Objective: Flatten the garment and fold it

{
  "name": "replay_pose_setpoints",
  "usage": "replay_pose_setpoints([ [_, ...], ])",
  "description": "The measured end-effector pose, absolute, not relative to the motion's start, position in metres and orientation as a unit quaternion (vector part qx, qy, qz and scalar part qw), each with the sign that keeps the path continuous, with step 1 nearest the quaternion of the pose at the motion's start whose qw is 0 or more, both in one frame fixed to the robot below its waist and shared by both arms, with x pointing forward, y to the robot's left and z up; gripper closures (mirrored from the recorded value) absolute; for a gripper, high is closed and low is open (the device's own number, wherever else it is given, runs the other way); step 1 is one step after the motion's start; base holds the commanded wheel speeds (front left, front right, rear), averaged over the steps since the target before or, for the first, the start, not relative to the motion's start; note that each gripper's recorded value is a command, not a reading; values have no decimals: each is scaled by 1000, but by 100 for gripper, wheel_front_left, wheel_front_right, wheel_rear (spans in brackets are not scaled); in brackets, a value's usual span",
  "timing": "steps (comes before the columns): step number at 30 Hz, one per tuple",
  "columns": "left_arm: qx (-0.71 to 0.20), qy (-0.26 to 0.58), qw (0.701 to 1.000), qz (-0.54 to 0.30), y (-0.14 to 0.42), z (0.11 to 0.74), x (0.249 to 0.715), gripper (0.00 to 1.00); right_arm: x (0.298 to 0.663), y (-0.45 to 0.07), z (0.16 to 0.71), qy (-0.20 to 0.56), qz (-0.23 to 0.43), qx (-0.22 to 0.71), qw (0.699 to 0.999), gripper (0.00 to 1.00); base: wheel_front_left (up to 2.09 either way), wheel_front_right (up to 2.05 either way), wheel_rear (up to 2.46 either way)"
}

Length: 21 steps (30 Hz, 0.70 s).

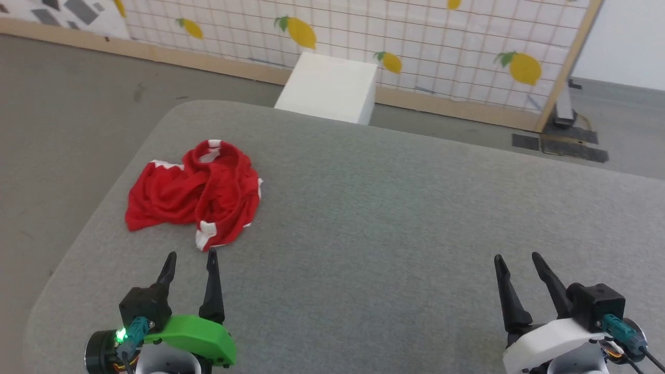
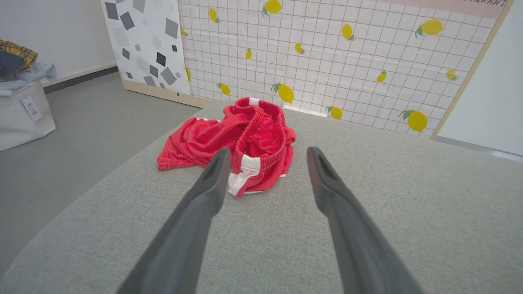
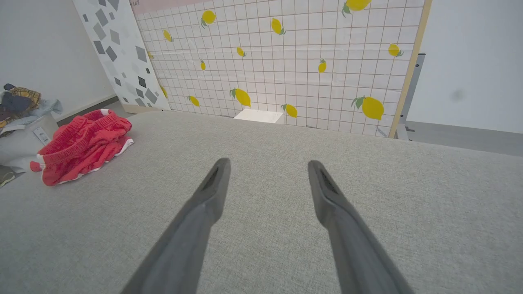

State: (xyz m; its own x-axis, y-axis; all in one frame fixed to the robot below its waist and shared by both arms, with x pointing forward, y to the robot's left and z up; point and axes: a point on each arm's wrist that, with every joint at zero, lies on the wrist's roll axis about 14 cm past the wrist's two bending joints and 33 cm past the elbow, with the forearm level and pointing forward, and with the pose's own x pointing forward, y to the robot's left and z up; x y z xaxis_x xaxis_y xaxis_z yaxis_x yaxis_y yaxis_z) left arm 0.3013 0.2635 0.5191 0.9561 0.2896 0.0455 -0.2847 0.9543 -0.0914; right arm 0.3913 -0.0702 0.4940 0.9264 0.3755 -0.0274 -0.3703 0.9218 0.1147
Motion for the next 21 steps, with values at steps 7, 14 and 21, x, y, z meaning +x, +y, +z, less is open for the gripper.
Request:
replay_pose_setpoints([
  [7, -48, -31, 983, 172, 276, 516, 286, 0, 393, -54, 491, 28, 212, 61, 975, 0, 0, 0, 0],
  [14, -53, -34, 979, 193, 285, 513, 272, 0, 394, -41, 488, 32, 228, 71, 971, 0, 0, 0, 0],
  [21, -56, -39, 975, 210, 293, 513, 262, 0, 394, -30, 486, 33, 241, 75, 967, 0, 0, 0, 0],
])
